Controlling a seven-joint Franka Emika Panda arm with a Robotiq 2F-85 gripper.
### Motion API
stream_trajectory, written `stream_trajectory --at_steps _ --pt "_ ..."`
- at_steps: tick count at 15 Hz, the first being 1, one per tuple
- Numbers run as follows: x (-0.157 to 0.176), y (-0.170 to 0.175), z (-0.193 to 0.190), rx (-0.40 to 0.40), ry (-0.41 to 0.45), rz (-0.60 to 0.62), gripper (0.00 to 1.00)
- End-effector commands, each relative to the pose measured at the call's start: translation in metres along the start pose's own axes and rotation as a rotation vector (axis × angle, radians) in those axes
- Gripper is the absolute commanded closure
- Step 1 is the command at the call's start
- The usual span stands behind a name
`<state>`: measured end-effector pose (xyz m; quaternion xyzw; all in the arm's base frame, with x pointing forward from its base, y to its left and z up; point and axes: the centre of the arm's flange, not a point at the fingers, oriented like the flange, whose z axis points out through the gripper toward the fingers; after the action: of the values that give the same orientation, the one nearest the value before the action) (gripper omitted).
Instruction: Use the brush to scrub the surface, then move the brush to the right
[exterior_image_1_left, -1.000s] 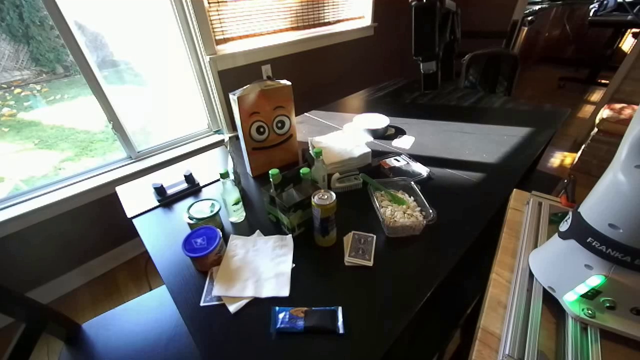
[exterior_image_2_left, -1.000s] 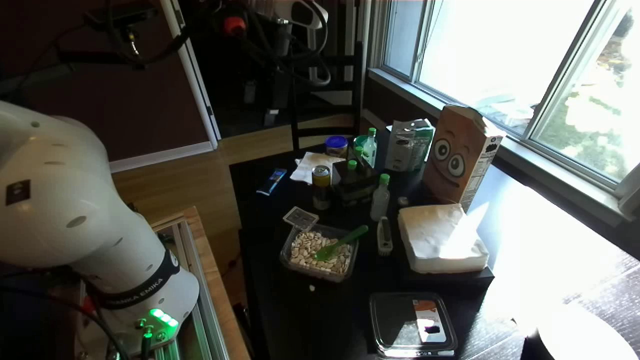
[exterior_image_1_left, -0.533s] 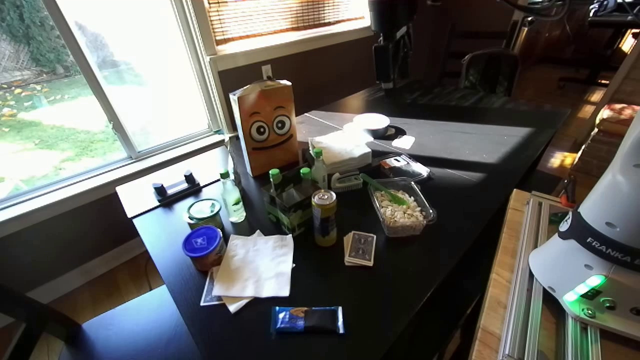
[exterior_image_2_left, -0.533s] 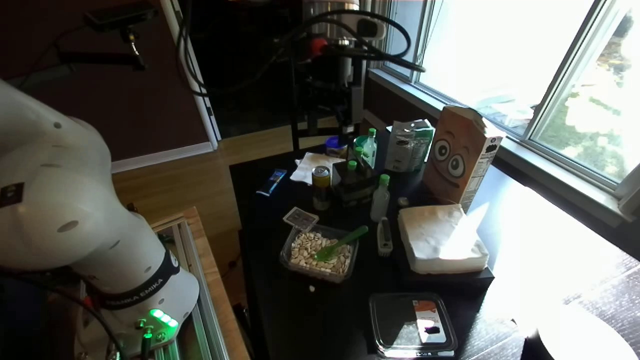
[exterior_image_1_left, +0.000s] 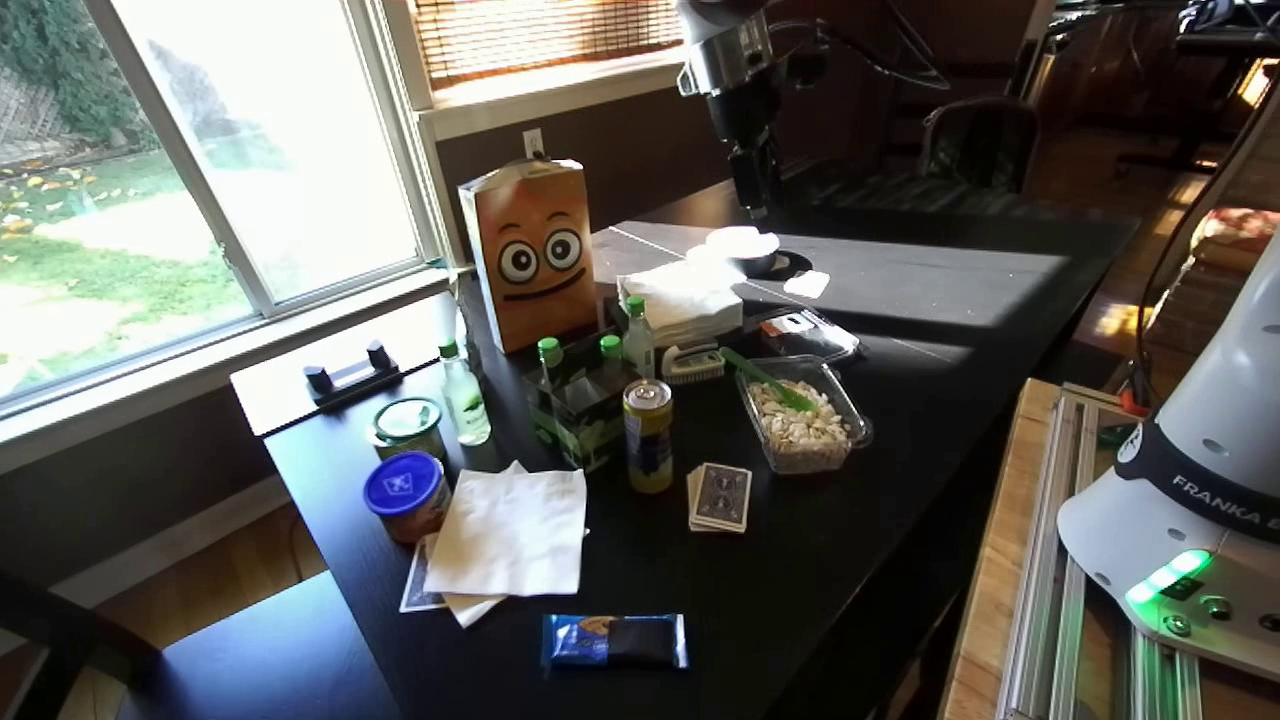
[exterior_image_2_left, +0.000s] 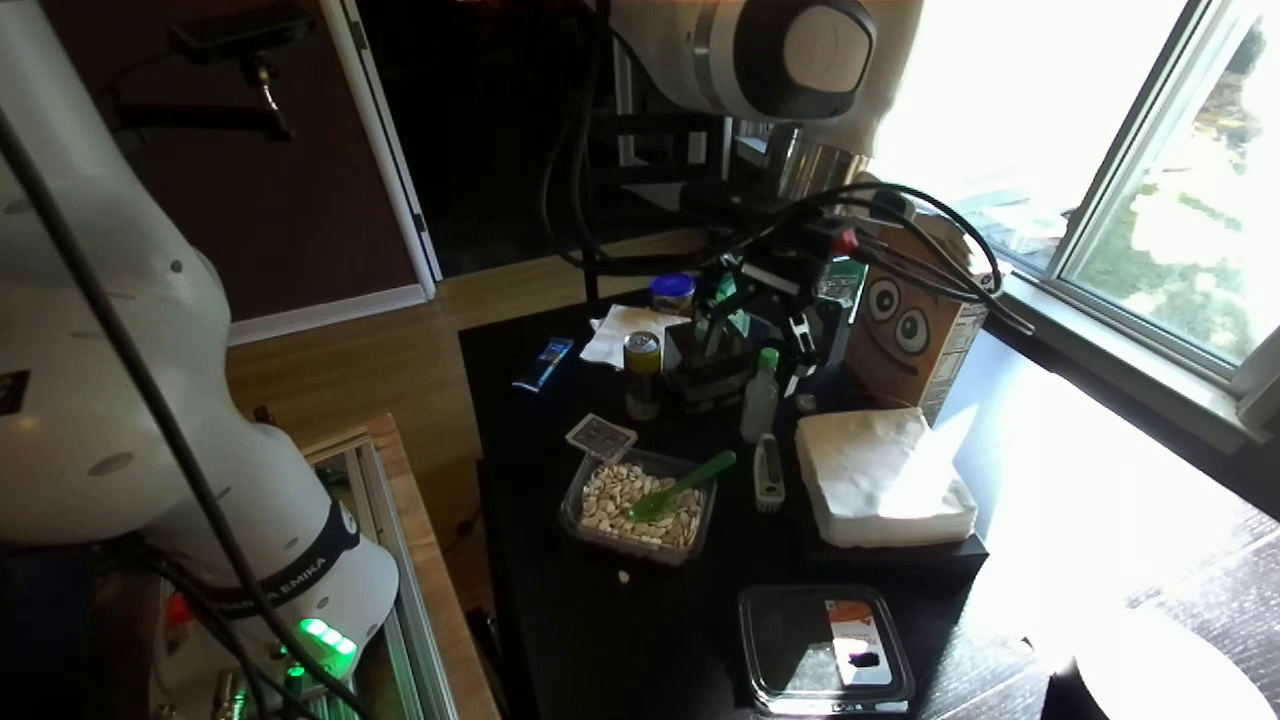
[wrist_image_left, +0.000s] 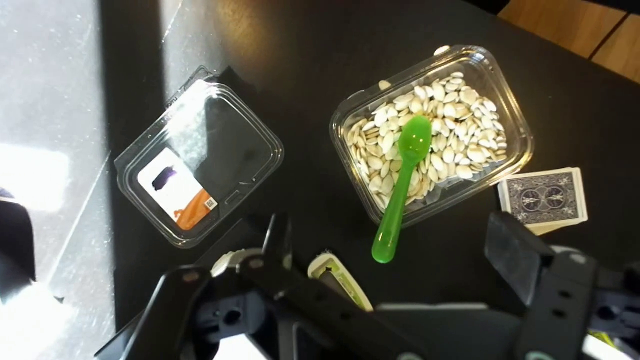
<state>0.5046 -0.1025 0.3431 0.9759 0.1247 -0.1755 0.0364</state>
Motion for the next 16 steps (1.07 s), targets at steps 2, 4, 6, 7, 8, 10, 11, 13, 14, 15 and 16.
stream_trajectory --at_steps 2,4,6,7,8,10,11,13,14,15,16 --pt "0.005 0.003 0.002 0.007 -0.002 -0.009 0.00" --pt "0.005 0.000 0.006 -0.007 0.033 -0.052 0.00" --pt "0.006 0.008 0.027 0.078 0.113 -0.146 0.00" --pt "0.005 0.010 0.039 0.106 0.153 -0.163 0.00" --pt "0.008 0.011 0.052 0.138 0.189 -0.182 0.00" --pt "0.019 0.012 0.075 0.199 0.266 -0.221 0.00" --pt "0.023 0.009 0.086 0.231 0.305 -0.236 0.00" --pt "0.039 -0.002 0.104 0.242 0.380 -0.222 0.00" --pt "0.045 -0.010 0.109 0.240 0.358 -0.223 0.00" --pt "0.041 -0.015 0.107 0.254 0.289 -0.182 0.00" --pt "0.034 -0.005 0.103 0.233 0.318 -0.203 0.00"
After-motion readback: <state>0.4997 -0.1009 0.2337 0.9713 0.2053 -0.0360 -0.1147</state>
